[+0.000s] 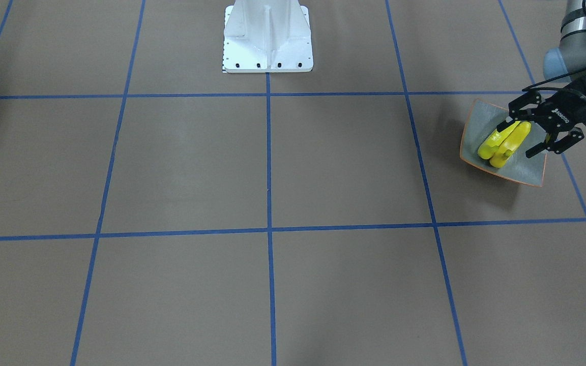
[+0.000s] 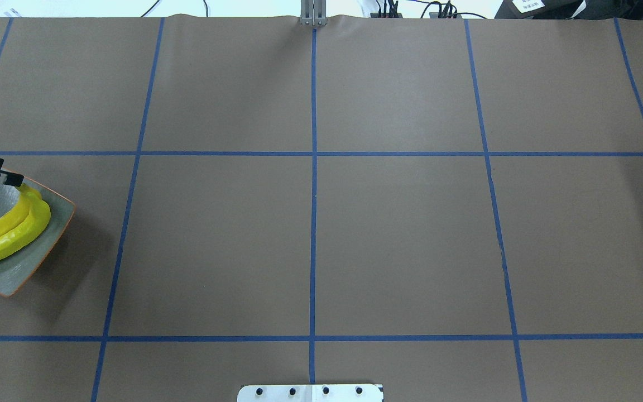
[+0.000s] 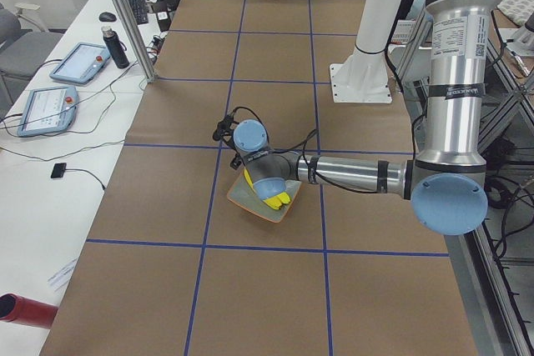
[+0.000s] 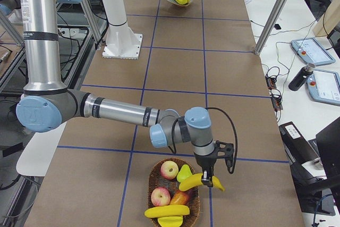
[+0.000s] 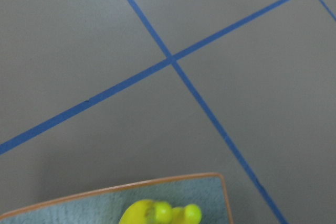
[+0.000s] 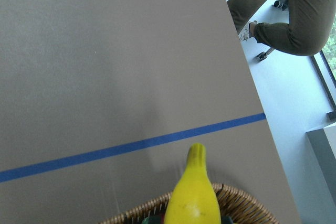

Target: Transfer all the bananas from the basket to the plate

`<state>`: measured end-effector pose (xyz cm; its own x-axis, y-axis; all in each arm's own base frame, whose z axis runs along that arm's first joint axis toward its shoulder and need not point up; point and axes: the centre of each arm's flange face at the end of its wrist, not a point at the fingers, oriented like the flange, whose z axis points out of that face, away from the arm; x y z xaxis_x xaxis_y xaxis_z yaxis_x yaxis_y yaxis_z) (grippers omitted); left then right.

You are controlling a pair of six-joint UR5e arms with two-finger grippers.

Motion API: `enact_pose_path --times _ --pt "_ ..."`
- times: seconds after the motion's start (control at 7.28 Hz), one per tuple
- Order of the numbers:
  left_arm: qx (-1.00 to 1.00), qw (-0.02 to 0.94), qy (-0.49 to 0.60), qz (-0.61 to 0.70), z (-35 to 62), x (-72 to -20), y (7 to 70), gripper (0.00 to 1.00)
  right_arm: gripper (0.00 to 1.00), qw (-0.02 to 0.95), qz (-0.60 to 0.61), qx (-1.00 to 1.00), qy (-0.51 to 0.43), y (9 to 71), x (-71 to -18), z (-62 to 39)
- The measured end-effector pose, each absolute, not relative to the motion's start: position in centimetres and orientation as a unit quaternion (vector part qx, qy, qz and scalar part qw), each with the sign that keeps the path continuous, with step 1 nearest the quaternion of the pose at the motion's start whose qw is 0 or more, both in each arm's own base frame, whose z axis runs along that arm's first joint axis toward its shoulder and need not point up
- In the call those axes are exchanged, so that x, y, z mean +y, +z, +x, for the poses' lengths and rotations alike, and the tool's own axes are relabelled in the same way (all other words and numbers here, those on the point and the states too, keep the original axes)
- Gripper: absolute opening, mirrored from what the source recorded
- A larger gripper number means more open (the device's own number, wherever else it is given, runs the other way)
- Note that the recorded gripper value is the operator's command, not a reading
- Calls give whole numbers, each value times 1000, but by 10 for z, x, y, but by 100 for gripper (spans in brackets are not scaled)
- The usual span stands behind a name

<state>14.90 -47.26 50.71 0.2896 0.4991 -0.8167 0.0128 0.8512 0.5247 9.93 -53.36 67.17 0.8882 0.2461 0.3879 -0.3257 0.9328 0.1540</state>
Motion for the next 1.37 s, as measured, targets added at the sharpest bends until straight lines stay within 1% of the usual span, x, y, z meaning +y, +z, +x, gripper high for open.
enact_pose_path --times 0.27,0.55,0.82,1.1,1.37 --pt "599 763 120 212 165 -507 451 100 0 959 91 -222 149 591 -561 92" --pt "625 743 110 211 191 -534 383 100 0 932 81 -305 176 538 -579 75" --pt "649 720 120 215 256 -549 308 100 0 899 70 -375 216 482 -589 28" --pt "688 693 81 200 329 -535 226 100 0 865 66 -428 252 420 -596 -39" --pt "732 648 73 197 373 -492 155 100 0 821 45 -503 265 354 -593 -119"
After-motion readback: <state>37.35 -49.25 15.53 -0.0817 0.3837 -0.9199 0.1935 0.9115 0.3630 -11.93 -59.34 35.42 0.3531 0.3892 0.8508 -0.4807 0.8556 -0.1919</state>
